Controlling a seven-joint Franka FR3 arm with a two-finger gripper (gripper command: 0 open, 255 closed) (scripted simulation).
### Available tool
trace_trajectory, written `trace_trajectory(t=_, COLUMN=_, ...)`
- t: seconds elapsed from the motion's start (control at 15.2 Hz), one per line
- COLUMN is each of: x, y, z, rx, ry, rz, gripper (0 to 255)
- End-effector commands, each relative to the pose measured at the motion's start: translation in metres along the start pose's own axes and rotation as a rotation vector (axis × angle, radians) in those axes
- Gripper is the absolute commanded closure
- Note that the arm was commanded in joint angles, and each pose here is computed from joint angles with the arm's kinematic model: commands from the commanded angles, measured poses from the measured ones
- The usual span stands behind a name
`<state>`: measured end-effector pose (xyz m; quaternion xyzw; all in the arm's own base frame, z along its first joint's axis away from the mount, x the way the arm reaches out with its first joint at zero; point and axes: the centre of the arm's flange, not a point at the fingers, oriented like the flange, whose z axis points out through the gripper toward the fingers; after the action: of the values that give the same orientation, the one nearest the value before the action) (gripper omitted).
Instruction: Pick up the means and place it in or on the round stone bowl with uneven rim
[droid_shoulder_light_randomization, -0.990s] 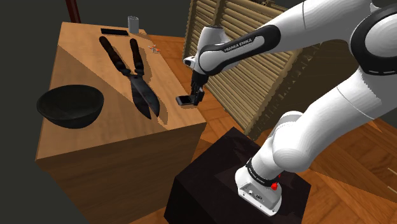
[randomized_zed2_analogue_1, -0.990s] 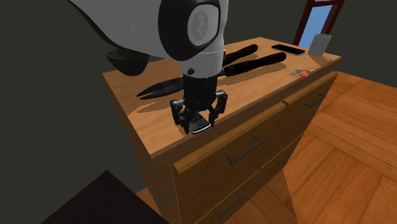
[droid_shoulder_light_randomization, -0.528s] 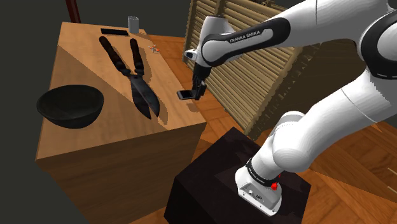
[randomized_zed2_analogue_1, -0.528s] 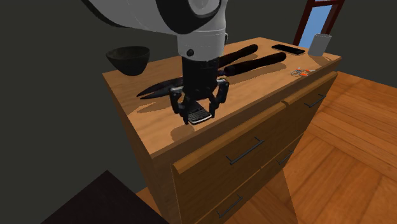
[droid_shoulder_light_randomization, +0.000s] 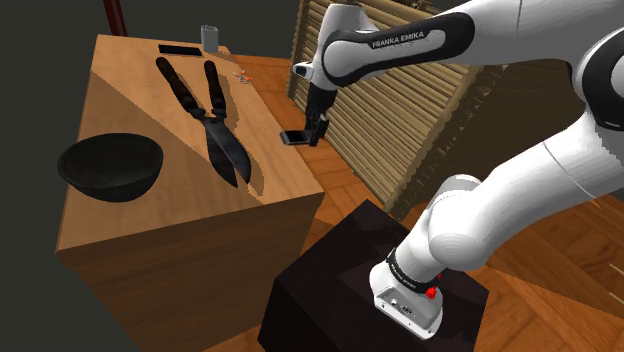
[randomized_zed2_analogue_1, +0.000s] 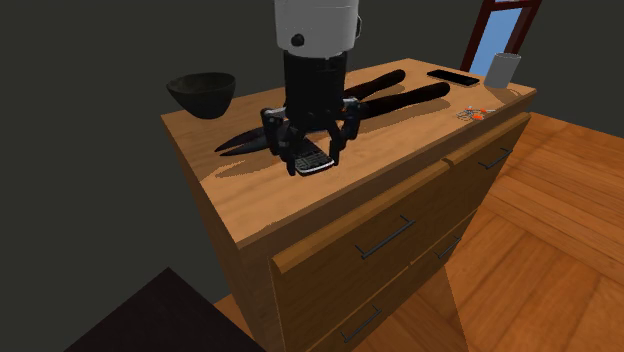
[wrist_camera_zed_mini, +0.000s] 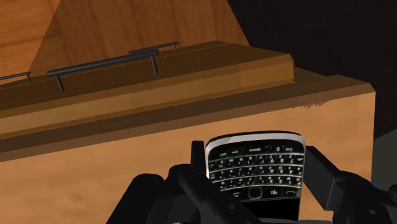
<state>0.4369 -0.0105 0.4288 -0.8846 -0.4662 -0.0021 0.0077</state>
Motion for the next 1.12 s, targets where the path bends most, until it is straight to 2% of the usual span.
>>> trace_trajectory(t=0.0, x=0.000, y=0.000, z=-0.011, rx=0.000, ry=0.000, rz=0.000, gripper=255)
trace_trajectory(t=1.06, x=0.001, y=-0.001, z=-0.094, rx=0.000, ry=0.000, rz=0.000, gripper=255)
